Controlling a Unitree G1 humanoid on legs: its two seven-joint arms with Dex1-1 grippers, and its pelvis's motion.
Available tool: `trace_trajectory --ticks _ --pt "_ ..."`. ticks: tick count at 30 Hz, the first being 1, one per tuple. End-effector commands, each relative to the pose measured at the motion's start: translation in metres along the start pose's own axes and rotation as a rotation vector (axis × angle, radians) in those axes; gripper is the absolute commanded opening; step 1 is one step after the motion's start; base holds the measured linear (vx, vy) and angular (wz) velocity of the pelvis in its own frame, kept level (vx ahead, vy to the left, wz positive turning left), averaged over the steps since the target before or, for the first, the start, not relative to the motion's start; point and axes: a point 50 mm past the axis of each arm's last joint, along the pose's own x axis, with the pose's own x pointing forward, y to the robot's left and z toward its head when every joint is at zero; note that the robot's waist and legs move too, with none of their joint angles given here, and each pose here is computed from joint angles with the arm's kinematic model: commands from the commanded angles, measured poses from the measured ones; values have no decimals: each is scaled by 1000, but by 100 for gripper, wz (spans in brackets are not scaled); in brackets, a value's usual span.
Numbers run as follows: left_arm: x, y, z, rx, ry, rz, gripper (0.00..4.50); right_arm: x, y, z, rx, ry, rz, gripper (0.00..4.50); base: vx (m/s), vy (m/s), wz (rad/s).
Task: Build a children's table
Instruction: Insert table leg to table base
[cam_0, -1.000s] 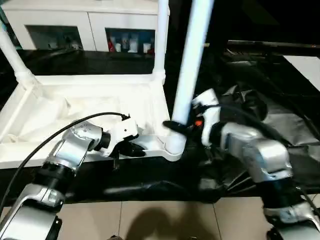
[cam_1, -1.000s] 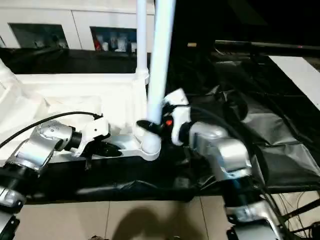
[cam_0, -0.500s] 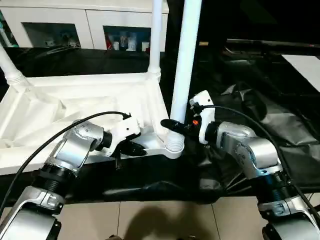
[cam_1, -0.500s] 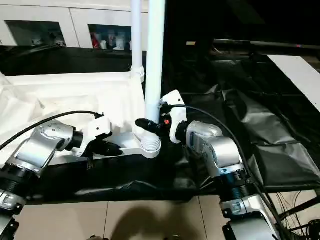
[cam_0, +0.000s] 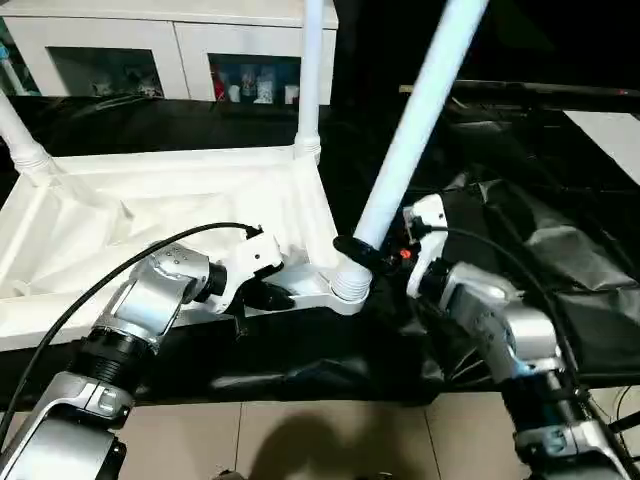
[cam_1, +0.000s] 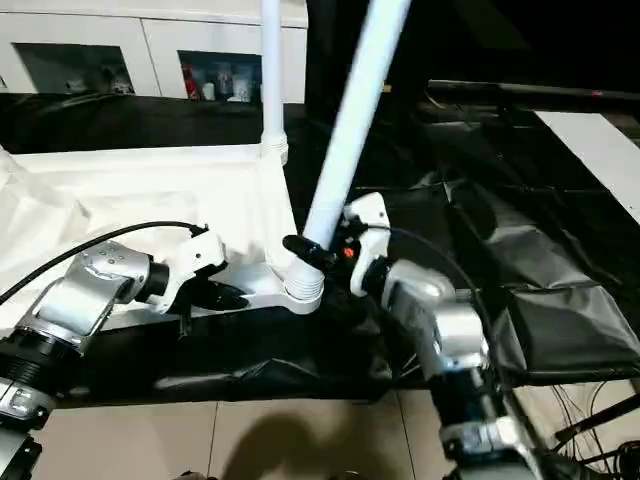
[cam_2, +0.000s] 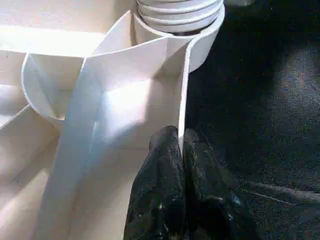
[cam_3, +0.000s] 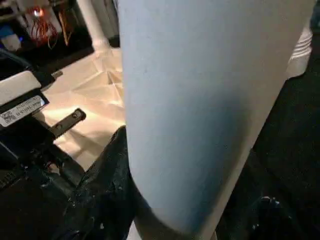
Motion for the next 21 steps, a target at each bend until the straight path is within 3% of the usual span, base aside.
trace_trajectory --ticks 1,6,8,15,21 --pt "-5 7 -4 -41 2 73 0 -8 -6 -26 16 92 -66 184 0 0 0" --pt "-5 7 -4 -36 9 71 0 -8 -2 -33 -53 132 -55 184 0 0 0" --pt "-5 7 -4 -29 13 65 0 -4 5 -37 -125 191 -9 184 0 0 0" --pt "-7 6 -5 8 36 41 0 9 9 -33 -147 248 51 184 0 0 0" --pt "-7 6 -6 18 46 41 0 10 8 -42 -96 351 83 184 0 0 0"
